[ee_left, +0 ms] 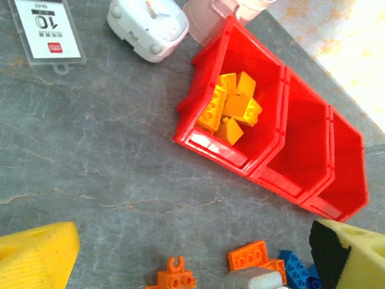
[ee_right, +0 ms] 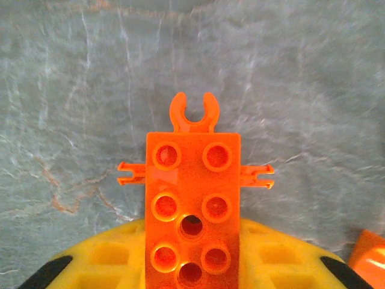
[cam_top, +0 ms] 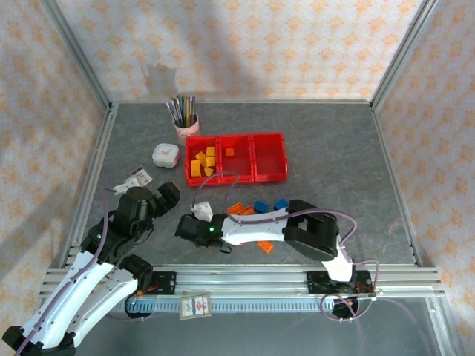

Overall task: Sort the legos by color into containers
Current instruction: Pick up the lego from the bottom-center of the table, then place the lego in the container.

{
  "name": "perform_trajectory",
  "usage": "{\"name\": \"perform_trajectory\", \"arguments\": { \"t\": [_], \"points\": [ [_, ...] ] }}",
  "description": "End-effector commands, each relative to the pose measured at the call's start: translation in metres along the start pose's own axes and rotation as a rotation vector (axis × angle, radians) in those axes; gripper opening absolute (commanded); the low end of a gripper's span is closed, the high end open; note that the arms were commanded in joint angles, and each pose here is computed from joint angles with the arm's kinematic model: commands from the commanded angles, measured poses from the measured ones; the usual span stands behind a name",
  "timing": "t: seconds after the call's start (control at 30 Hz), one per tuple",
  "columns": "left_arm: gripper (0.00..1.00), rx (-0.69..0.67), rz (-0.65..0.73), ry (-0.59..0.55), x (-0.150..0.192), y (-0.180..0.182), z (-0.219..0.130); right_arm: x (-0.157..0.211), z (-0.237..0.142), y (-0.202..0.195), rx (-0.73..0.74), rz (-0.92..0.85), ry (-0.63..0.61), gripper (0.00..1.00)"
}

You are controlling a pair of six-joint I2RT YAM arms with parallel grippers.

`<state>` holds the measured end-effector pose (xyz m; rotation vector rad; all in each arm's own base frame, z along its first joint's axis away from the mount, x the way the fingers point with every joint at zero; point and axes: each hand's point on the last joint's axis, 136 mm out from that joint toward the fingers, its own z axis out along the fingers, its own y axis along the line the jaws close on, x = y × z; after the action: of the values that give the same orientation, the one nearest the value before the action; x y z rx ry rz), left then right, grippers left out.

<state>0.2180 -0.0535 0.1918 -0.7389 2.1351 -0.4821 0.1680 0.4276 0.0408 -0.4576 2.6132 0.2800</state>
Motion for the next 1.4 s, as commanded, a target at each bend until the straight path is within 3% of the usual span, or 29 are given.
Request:
{"name": "perform_trajectory", "arguments": {
  "t": [0.0,0.23,0.4,0.83,0.97,1.2,1.37],
  "points": [
    [0.99,0.008,0.026,-0.039,-0.017,-0.01,-0.011,-0.042,-0.034,-0.008,-0.059,0.044,-0.092,0.29],
    [0.99,0.055,0.046,-0.036,-0.023,-0.03,-0.009,-0.101,-0.059,-0.052,-0.055,0.1,-0.198,0.28],
    [0.99,0.098,0.053,-0.018,-0.019,-0.042,0.004,-0.144,-0.055,-0.094,-0.026,0.157,-0.229,0.28],
    [0.99,0.113,0.086,0.037,-0.004,-0.058,0.048,-0.242,0.002,-0.161,0.134,0.181,-0.304,0.27],
    [1.0,0.119,0.092,0.032,-0.004,-0.06,0.052,-0.256,0.021,-0.176,0.184,0.185,-0.28,0.28],
    [0.99,0.133,0.096,0.034,-0.003,-0.062,0.052,-0.272,0.011,-0.181,0.189,0.185,-0.304,0.48],
    [0.99,0.137,0.102,0.038,-0.004,-0.064,0.049,-0.27,-0.011,-0.173,0.149,0.181,-0.313,0.54]
  ]
}}
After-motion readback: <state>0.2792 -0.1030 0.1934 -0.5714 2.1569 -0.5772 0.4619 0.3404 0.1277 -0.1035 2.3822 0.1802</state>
